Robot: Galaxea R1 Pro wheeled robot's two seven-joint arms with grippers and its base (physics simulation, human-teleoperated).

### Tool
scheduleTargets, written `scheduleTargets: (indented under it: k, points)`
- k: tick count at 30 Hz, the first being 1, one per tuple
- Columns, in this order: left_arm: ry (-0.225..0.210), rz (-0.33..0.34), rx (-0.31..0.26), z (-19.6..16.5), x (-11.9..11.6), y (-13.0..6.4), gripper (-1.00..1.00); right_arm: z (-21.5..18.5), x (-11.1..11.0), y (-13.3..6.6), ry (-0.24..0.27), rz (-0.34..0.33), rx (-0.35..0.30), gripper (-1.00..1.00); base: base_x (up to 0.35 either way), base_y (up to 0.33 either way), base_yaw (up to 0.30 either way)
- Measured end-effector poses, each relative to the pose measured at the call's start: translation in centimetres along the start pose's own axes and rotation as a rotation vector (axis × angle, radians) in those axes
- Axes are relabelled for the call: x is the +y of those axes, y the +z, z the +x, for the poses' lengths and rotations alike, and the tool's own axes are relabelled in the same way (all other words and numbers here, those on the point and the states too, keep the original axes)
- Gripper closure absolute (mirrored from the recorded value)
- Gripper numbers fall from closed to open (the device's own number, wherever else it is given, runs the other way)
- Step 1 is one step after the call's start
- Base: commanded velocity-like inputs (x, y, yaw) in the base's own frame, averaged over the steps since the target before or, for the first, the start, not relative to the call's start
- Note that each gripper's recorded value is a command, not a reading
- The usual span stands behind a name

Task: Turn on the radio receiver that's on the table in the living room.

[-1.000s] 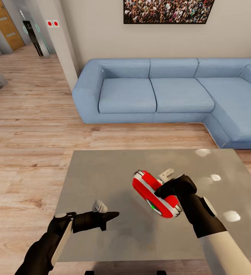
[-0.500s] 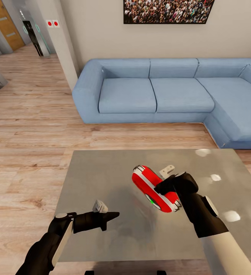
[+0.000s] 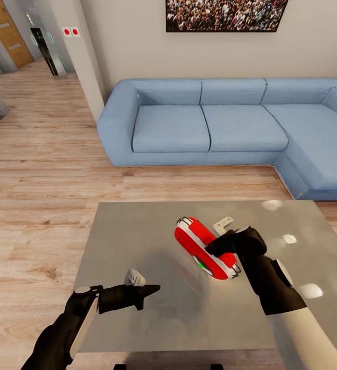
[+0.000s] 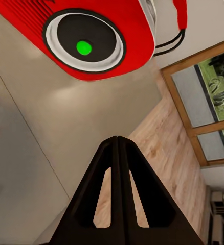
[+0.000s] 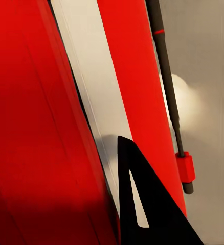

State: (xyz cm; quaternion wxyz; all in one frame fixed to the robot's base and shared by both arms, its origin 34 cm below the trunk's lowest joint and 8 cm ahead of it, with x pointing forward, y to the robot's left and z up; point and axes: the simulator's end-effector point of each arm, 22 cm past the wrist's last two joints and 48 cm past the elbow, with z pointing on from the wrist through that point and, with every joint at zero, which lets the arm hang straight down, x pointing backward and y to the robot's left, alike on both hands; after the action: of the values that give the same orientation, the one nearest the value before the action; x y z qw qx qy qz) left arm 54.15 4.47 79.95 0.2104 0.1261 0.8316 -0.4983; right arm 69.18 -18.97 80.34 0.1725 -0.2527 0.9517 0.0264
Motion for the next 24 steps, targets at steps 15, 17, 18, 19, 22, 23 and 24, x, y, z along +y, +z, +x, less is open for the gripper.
scheduleTargets:
  k: [15,17,18,19,22,23,24]
  points:
    - [-0.029,0.001,0.007,0.6,0.2,0.1,1.0,-0.2,-1.4,1.5,-0.065,0.005,-0.102,1.0,0.0,0.0,0.0]
    - [-0.03,0.001,0.008,0.6,0.2,0.1,1.0,-0.2,-1.0,1.7,-0.056,-0.012,-0.111,1.0,0.0,0.0,0.0]
    - [-0.03,0.001,0.008,0.6,0.2,0.1,1.0,-0.2,-1.1,1.7,-0.058,-0.009,-0.113,1.0,0.0,0.0,0.0]
    - [-0.031,0.001,0.008,0.7,0.2,0.1,1.0,-0.2,-1.2,1.8,-0.061,-0.003,-0.115,1.0,0.0,0.0,0.0]
    - [-0.031,0.001,0.008,0.7,0.2,0.1,1.0,0.9,-0.4,2.3,-0.066,-0.013,-0.115,1.0,0.0,0.0,0.0]
    - [-0.031,0.001,0.008,0.7,0.3,0.1,1.0,1.4,-0.1,2.5,-0.069,-0.019,-0.114,1.0,0.0,0.0,0.0]
    - [-0.031,0.001,0.008,0.7,0.3,0.1,1.0,1.6,0.0,2.6,-0.072,-0.02,-0.116,1.0,0.0,0.0,0.0]
